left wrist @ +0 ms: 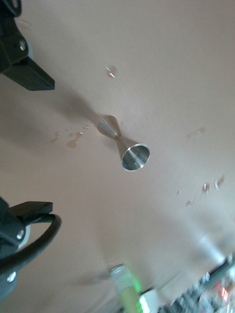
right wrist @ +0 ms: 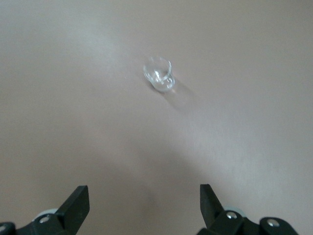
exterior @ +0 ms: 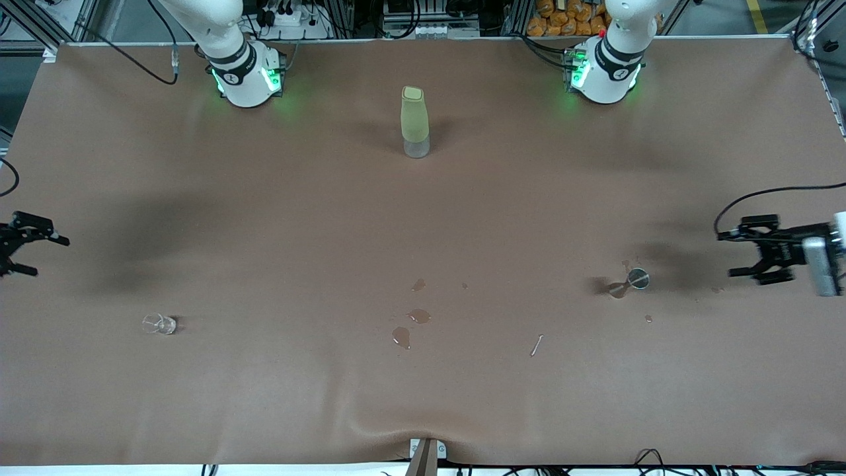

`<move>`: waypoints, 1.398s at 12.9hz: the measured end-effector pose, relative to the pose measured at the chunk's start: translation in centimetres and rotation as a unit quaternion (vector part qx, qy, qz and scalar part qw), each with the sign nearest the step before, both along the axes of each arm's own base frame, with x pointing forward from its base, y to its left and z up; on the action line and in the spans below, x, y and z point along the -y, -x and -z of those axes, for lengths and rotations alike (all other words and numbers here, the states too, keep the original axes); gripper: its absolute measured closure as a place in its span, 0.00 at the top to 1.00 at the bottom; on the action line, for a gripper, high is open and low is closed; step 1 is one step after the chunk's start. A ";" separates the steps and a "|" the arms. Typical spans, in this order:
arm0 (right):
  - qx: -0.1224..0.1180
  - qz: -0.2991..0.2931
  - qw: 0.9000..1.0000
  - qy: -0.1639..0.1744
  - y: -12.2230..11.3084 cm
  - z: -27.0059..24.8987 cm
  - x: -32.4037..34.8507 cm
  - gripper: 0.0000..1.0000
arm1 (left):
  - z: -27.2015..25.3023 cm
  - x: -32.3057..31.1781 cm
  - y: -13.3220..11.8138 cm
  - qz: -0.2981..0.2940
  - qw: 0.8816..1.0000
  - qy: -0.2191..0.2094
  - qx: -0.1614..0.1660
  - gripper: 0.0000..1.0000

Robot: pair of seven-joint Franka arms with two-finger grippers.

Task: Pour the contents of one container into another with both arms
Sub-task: 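Lower the left gripper around the jigger while the right gripper surrounds the beaker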

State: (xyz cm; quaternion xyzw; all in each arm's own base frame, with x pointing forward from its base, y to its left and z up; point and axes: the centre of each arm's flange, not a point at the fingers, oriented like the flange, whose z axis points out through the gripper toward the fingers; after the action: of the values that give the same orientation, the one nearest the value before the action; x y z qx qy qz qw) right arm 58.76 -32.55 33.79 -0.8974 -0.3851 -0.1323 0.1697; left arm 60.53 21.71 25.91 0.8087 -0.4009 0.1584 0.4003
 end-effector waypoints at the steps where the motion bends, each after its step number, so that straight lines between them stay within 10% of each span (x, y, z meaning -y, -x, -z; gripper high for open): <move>1: 0.034 -0.032 0.999 -0.017 -0.4 1.4 0.7 1.00 | 2.7 0.0 0.3 0.023 0.999 0.026 0.028 1.00; 7: 0.161 -0.099 0.977 -0.100 -0.6 9.0 2.3 1.00 | 7.8 0.9 1.5 0.130 0.969 0.113 0.178 1.00; 12: 0.214 -0.104 0.955 -0.179 -0.4 16.2 0.5 1.00 | 12.8 3.1 1.8 0.171 0.925 0.169 0.294 0.96; 18: 0.258 -0.083 0.935 -0.228 0.2 22.1 -0.9 1.00 | 13.8 4.9 1.5 0.168 0.914 0.187 0.318 0.85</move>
State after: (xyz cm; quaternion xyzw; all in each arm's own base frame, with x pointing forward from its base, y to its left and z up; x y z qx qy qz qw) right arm 58.56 -31.63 11.67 -0.7343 -0.4487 -0.4288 0.2748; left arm 58.98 16.80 12.13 0.5466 -0.5996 0.4102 0.4163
